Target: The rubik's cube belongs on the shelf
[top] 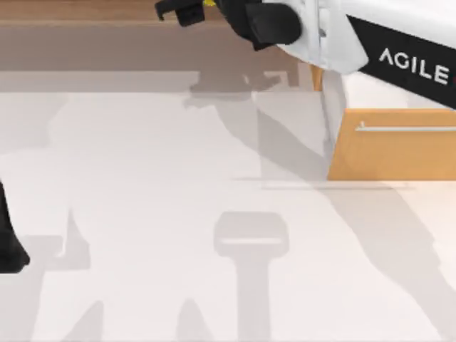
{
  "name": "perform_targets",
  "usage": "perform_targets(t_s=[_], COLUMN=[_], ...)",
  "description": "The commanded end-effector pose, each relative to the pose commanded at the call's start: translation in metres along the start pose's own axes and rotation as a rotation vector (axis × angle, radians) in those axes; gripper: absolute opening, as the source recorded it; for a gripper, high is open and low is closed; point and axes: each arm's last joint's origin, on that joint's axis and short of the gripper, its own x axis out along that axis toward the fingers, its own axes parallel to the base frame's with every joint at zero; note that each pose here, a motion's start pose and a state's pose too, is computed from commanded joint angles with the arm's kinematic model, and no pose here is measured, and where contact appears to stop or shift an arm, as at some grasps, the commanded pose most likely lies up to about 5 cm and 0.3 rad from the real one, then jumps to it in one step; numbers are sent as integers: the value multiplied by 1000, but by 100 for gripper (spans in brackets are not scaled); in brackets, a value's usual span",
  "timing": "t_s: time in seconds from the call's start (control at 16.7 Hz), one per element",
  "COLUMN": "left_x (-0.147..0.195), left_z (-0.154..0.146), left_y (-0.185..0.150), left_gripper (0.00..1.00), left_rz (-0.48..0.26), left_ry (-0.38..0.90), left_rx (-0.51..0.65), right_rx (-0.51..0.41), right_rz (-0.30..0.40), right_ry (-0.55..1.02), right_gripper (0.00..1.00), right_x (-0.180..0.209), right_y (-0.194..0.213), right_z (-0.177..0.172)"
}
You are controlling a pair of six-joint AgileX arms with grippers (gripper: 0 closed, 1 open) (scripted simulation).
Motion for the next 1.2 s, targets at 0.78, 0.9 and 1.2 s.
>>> perform_targets(t_s=[0.78,0.9,1.2], left_x=[0,0,0], left_z=[0,0,0], left_y=[0,0,0], left_gripper=[100,100,100], left_rz=[0,0,0], left_ry=[0,0,0], left_rx=[0,0,0], right_rx=[216,218,217], right_rz=[-230,-235,-235], right_ry=[-453,-464,-468], right_gripper=[0,0,0], right_x=[28,31,32], right_y=[58,63,66], right_z=[-87,-101,-108])
